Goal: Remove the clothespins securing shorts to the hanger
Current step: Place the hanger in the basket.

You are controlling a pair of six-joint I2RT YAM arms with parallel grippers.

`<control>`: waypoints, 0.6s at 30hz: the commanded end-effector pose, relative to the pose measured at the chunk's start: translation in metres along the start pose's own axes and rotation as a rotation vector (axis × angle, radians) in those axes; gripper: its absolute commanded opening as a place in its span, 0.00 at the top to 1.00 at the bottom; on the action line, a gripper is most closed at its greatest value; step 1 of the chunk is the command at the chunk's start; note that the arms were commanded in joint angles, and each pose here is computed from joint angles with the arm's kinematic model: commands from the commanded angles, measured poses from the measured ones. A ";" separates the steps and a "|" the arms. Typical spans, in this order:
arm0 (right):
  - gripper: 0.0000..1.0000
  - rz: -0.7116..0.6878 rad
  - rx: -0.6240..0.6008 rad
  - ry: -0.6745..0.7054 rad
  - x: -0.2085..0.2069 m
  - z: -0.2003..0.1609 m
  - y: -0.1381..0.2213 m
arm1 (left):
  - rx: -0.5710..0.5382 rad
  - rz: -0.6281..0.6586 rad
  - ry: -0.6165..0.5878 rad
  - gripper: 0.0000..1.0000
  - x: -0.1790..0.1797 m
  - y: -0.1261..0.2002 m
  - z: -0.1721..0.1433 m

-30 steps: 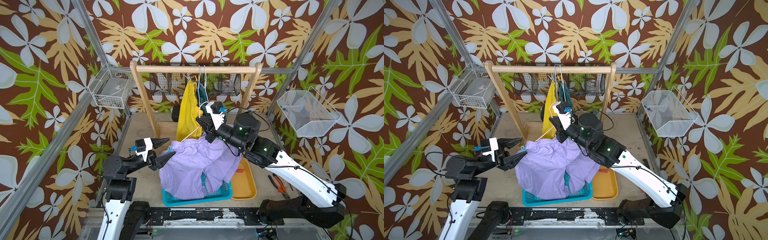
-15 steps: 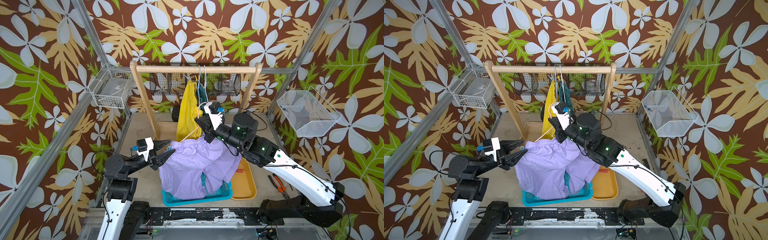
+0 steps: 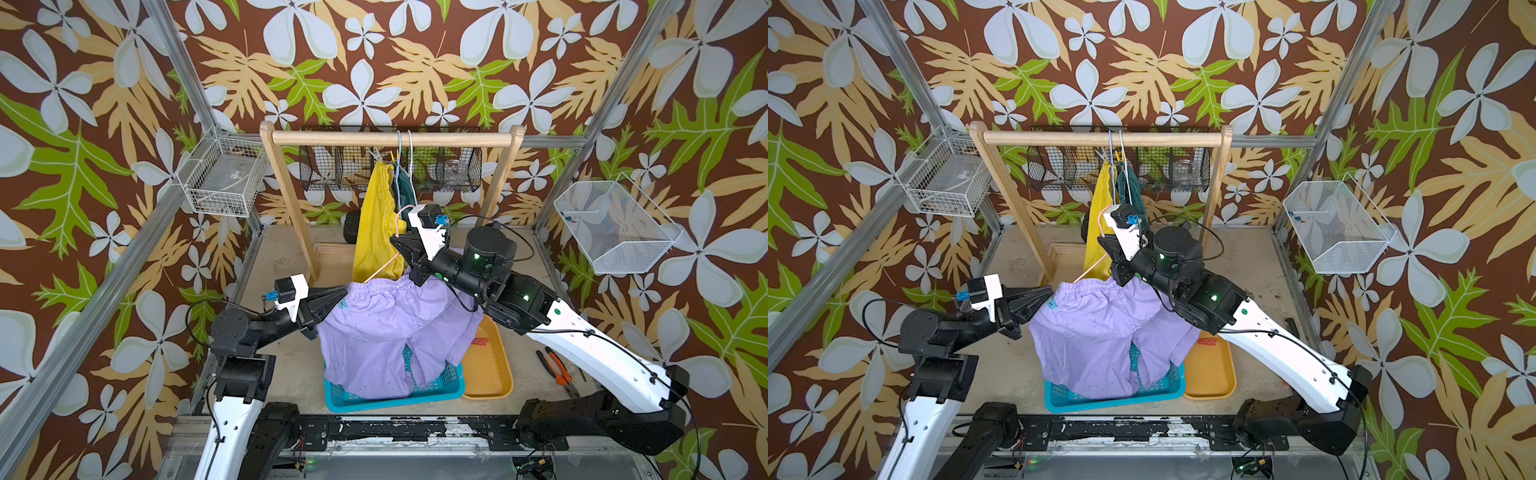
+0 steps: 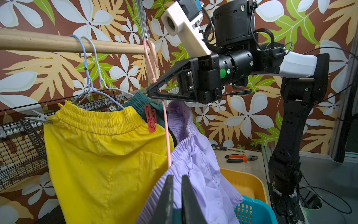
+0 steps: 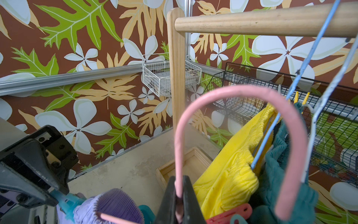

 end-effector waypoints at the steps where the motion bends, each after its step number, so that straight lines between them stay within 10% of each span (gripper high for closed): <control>1: 1.00 -0.012 -0.052 -0.010 -0.002 0.011 0.000 | -0.009 0.001 -0.012 1.00 -0.002 0.001 0.004; 18: 1.00 -0.049 0.021 -0.048 -0.004 -0.025 0.001 | -0.249 0.374 0.025 1.00 0.028 0.029 0.049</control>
Point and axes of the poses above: each gripper's point midway between its finger pads, its own y axis back along the fingers, its own x axis along the line the jaws close on, z = x × y, the point moved 2 cm from there along y, back along the fingers, and after that the axes turned 7 degrees about y, right-handed, at the moved point
